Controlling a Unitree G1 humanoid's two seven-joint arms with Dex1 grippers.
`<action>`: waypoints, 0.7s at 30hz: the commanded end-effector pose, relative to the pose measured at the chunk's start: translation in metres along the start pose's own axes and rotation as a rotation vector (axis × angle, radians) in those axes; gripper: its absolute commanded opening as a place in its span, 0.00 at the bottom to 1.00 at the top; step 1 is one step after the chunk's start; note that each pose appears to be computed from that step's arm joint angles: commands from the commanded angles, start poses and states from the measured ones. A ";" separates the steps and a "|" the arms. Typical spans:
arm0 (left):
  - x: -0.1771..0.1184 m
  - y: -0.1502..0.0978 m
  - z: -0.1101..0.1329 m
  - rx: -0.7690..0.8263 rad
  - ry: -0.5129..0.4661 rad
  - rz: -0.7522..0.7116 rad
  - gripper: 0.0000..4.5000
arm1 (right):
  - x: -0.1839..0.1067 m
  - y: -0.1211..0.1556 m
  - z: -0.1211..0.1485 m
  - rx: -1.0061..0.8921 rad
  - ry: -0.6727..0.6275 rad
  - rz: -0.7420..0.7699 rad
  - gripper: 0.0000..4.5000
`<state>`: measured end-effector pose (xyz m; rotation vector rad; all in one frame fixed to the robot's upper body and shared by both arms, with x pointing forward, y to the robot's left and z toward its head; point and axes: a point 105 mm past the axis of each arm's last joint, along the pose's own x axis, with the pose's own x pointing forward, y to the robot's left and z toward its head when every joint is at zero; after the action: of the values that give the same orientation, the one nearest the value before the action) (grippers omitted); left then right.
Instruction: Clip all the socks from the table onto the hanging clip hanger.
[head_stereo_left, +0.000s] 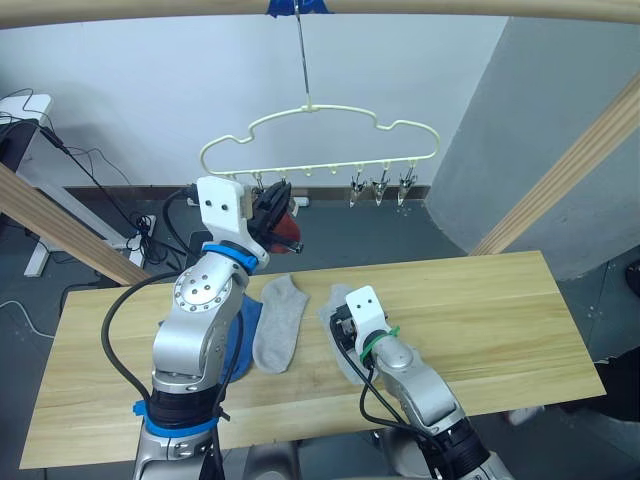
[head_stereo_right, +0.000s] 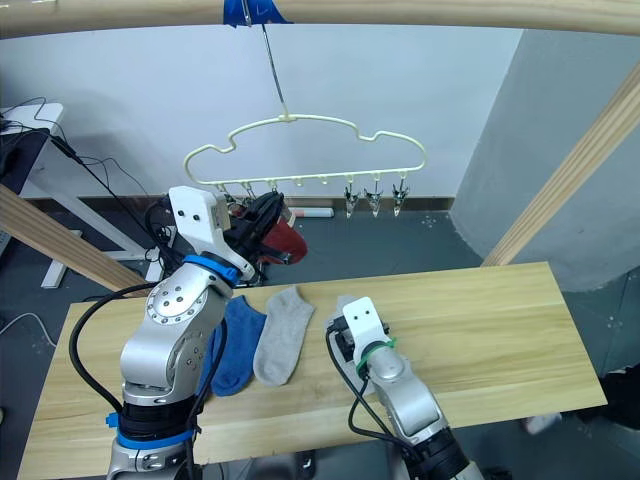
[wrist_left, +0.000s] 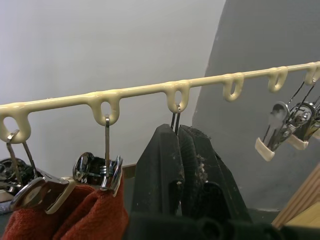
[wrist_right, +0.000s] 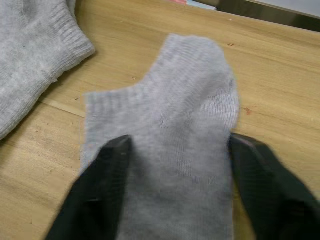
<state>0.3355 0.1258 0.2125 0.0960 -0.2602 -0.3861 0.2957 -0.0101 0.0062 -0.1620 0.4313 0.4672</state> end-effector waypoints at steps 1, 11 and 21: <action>-0.003 0.000 0.014 0.009 -0.047 -0.019 0.00 | -0.002 0.004 -0.016 0.001 0.043 0.014 0.42; -0.003 0.004 0.022 -0.072 -0.052 -0.094 0.00 | -0.010 -0.003 0.007 -0.089 -0.067 0.048 0.01; 0.000 0.004 0.033 -0.157 -0.044 -0.195 0.00 | -0.021 -0.002 0.095 -0.335 -0.382 0.138 0.01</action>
<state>0.3350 0.1310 0.2252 -0.0471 -0.1955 -0.5632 0.3162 -0.0070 0.0784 -0.3555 0.0938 0.6418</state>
